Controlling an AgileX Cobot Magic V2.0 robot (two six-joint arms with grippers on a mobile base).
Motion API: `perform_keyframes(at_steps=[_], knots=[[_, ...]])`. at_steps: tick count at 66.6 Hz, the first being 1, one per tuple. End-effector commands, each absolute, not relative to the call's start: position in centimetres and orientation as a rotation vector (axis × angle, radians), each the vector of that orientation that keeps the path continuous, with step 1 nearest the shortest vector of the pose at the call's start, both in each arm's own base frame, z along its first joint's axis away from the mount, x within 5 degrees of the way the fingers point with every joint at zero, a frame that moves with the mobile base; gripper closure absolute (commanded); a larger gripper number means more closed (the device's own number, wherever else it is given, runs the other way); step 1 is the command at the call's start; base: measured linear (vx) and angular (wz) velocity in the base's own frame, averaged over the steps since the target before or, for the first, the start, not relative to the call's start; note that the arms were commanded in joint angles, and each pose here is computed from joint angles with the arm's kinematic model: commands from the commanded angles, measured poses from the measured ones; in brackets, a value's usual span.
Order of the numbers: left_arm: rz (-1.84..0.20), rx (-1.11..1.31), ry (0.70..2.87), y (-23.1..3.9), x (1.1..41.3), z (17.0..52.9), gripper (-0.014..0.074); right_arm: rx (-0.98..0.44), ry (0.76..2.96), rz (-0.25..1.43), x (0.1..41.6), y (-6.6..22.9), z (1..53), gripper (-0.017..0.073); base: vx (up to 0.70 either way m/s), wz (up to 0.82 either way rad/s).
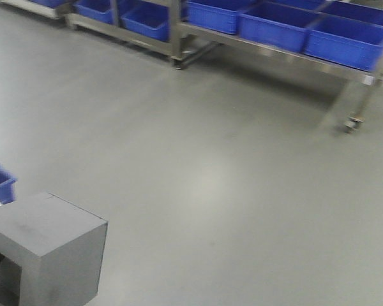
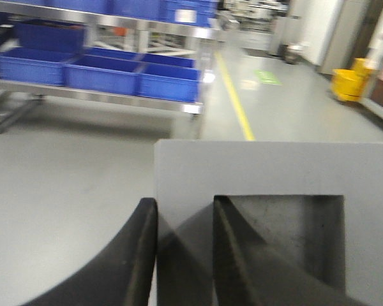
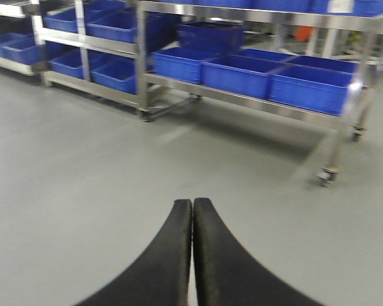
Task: Sort gray base to blue bin
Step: 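Drive the base away from the table holding the block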
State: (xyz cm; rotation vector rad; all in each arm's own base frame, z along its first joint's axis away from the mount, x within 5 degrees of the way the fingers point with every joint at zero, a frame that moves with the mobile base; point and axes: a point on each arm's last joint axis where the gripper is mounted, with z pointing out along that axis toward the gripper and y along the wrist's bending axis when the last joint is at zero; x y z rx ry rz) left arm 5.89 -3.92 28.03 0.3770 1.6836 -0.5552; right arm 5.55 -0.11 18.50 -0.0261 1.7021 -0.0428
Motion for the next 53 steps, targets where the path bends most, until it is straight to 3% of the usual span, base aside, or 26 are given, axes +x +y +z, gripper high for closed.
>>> perform_keyframes(at_steps=[1, 35, 53], knots=[[-0.608, 0.349, 1.555, -4.04, 5.84, 29.99, 0.0601, -0.043, 1.621, -0.058, 5.59, -0.09, 19.07, 0.0564, -0.03, -0.75], [-0.608, 0.349, 1.555, -4.04, 5.84, 29.99, 0.0601, -0.042, 1.621, -0.059, 5.59, -0.09, 19.07, 0.0564, 0.01, -0.8], [-0.608, 0.349, 1.555, -4.04, 5.84, 29.99, 0.0601, -0.042, 1.621, -0.059, 5.59, -0.09, 19.07, 0.0564, 0.1, -0.47]])
